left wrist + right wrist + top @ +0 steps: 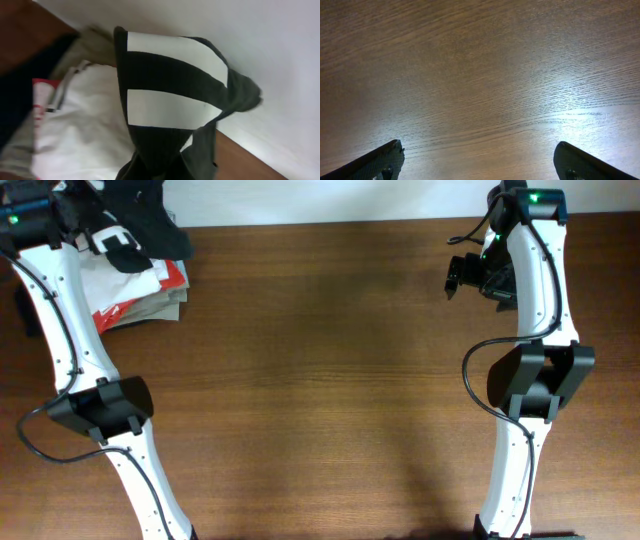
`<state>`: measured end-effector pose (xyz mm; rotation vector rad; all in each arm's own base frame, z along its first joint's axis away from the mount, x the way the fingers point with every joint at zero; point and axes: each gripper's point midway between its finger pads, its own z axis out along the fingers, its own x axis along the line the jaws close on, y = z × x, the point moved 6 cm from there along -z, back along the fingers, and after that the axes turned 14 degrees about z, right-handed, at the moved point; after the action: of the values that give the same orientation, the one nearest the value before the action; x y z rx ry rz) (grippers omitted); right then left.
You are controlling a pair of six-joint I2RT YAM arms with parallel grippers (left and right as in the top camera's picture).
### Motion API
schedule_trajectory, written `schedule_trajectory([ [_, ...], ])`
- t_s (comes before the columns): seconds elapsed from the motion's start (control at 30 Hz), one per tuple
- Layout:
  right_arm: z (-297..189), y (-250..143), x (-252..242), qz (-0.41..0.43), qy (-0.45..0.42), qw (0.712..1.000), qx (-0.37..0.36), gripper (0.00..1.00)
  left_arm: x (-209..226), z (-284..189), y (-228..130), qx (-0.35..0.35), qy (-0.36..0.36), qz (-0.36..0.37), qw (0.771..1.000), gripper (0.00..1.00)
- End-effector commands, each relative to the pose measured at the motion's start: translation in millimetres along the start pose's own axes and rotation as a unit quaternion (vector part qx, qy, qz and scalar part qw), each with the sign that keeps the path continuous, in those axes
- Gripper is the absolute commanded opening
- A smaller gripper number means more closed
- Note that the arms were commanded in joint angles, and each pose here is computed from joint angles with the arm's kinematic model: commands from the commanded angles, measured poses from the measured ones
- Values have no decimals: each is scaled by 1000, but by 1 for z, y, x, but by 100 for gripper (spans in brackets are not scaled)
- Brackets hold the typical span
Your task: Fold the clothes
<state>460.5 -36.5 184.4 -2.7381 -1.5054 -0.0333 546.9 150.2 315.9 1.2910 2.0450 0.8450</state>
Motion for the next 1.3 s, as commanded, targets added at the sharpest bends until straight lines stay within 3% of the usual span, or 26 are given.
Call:
schedule_trajectory([
  [0.0,-12,1,-1,2,2,1000,-20,99,43,14,-8,16,98,-6,995,1],
  [0.17,-12,1,-1,2,2,1000,-20,99,88,74,-48,60,151,-19,987,2],
  [0.2,-12,1,-1,2,2,1000,-20,99,102,88,-57,59,165,-24,984,10],
  [0.23,-12,1,-1,2,2,1000,-20,99,111,99,-65,61,170,-28,983,54],
  [0.27,-12,1,-1,2,2,1000,-20,99,116,104,-71,65,172,-30,982,73],
  [0.4,-12,1,-1,2,2,1000,-20,99,103,65,-26,15,139,-13,990,83],
  [0.43,-12,1,-1,2,2,1000,-20,99,90,43,-5,-16,98,-14,995,68],
  [0.47,-12,1,-1,2,2,1000,-20,99,79,32,6,-31,60,-13,998,31],
  [0.5,-12,1,-1,2,2,1000,-20,99,70,30,7,-31,35,-11,999,4],
  [0.53,-12,1,-1,2,2,1000,-20,99,66,34,-5,-1,34,-9,999,1],
  [0.63,-12,1,-1,2,2,1000,-20,99,69,41,-65,144,49,-13,988,1],
  [0.83,-12,2,-1,2,3,1000,-22,99,94,88,-148,250,94,13,964,1],
  [0.9,-12,2,-1,2,3,1000,-21,99,98,82,-149,260,98,10,961,0],
  [0.97,-12,2,-1,2,3,1000,-22,99,90,44,-111,219,95,11,971,1],
  [1.03,-12,2,-1,2,3,1000,-22,99,69,-14,-49,112,81,17,990,0],
  [1.1,-12,2,-1,2,3,1000,-22,99,45,-34,-6,6,58,28,998,0],
  [1.17,-12,2,-1,2,3,1000,-22,98,18,-12,14,-68,33,41,996,1],
  [1.27,-12,2,-1,2,3,1000,-21,99,0,48,-1,-78,17,50,996,1],
])
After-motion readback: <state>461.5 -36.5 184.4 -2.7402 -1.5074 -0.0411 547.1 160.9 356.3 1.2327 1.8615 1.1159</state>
